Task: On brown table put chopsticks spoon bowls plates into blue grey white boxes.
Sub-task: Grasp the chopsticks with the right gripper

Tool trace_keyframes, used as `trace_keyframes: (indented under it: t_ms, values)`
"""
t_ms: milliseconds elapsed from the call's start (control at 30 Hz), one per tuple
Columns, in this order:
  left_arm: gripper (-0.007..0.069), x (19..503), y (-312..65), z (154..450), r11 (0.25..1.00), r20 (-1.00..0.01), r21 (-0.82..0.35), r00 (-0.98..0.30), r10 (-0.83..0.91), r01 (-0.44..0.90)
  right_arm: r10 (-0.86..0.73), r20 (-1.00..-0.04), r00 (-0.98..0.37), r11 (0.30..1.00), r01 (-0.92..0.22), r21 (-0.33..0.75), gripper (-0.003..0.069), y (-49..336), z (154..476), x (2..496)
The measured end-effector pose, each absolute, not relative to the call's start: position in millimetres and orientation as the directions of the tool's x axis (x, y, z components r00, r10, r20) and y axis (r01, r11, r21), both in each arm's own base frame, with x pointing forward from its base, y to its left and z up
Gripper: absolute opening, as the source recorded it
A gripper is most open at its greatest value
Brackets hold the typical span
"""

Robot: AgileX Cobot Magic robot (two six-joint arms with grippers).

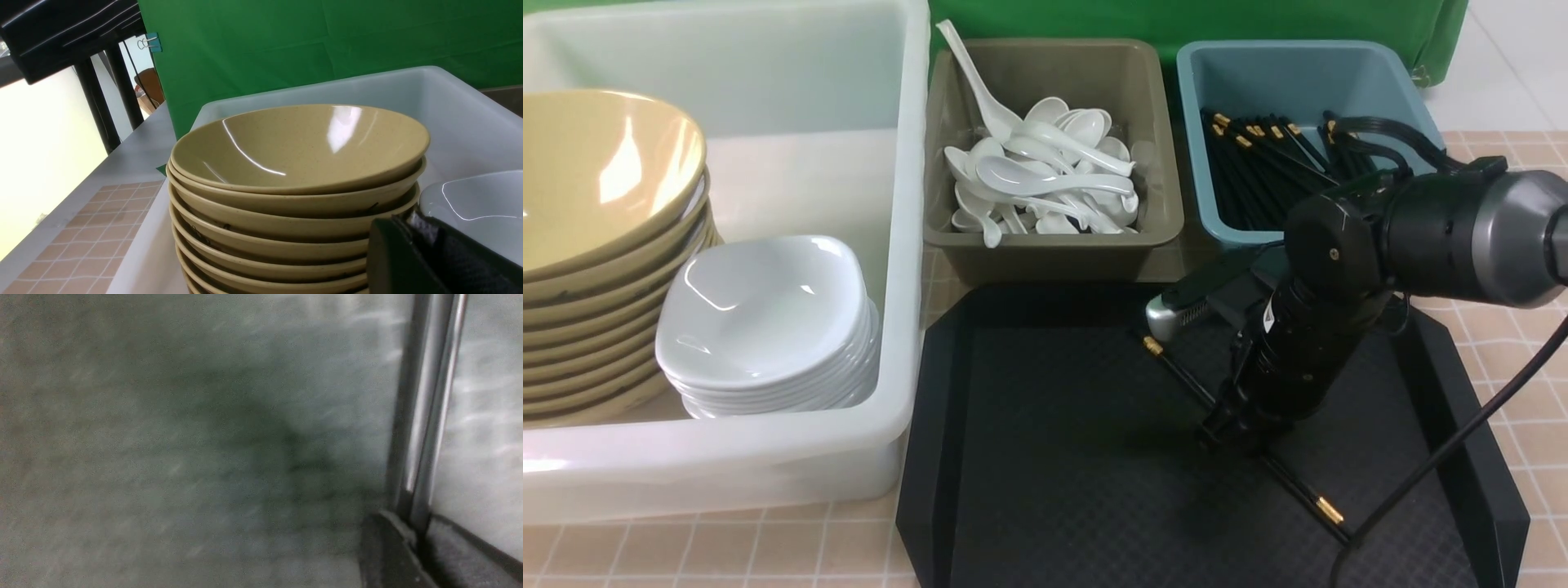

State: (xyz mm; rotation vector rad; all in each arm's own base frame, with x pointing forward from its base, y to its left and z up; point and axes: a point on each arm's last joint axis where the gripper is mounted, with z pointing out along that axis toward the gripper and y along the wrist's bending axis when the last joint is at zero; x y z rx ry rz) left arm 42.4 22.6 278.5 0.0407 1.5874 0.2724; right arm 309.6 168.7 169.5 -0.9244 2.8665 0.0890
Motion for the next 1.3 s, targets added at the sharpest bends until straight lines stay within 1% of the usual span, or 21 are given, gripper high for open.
trace_keyframes:
  t_ms: [33, 67, 133, 267, 333, 467, 600, 633, 733, 767, 900, 1300]
  values:
    - [0.0007, 42, 23, 278, 0.97, -0.98, 0.199, -0.04, 0.195, -0.143, -0.581, -0.136, -0.803, 0.808, -0.588, 0.02, 0.0133, 169, 172, 307]
    - [0.0007, 42, 23, 278, 0.97, -0.98, 0.199, -0.04, 0.195, -0.143, -0.581, -0.14, -0.802, 0.808, -0.589, 0.022, 0.0101, 168, 175, 305]
    - [0.0007, 42, 23, 278, 0.97, -0.98, 0.199, -0.04, 0.195, -0.143, -0.58, -0.179, -0.795, 0.806, -0.592, 0.017, 0.005, 167, 188, 302]
    - [0.0007, 42, 23, 278, 0.97, -0.98, 0.199, -0.04, 0.195, -0.143, -0.581, -0.254, -0.773, 0.799, -0.601, 0.004, 0.0036, 166, 209, 300]
    - [0.0007, 42, 23, 278, 0.97, -0.98, 0.199, -0.04, 0.195, -0.143, -0.585, -0.261, -0.768, 0.796, -0.606, 0.001, 0.0036, 166, 210, 300]
    - [0.0007, 42, 23, 278, 0.97, -0.98, 0.199, -0.04, 0.195, -0.143, -0.588, -0.239, -0.773, 0.795, -0.607, 0.004, 0.0036, 166, 203, 301]
    - [0.0007, 42, 23, 278, 0.97, -0.98, 0.199, -0.04, 0.195, -0.143, -0.618, -0.167, -0.768, 0.778, -0.628, 0.013, 0.0048, 167, 188, 301]
    - [0.0007, 42, 23, 278, 0.97, -0.98, 0.199, -0.04, 0.195, -0.143, -0.619, -0.161, -0.769, 0.777, -0.629, 0.014, 0.0049, 167, 187, 301]
    - [0.0007, 42, 23, 278, 0.97, -0.98, 0.199, -0.04, 0.195, -0.143, -0.632, -0.108, -0.768, 0.77, -0.637, 0.023, 0.009, 167, 172, 301]
    - [0.0007, 42, 23, 278, 0.97, -0.98, 0.199, -0.04, 0.195, -0.143, -0.636, -0.105, -0.765, 0.767, -0.641, 0.022, 0.0109, 167, 170, 302]
    - [0.0007, 42, 23, 278, 0.969, -0.98, 0.199, -0.042, 0.194, -0.145, -0.64, -0.085, -0.764, 0.765, -0.644, 0.026, 0.0134, 169, 165, 305]
    - [0.0007, 42, 23, 278, 0.969, -0.98, 0.199, -0.042, 0.194, -0.145, -0.633, -0.076, -0.77, 0.77, -0.637, 0.043, 0.014, 170, 163, 305]
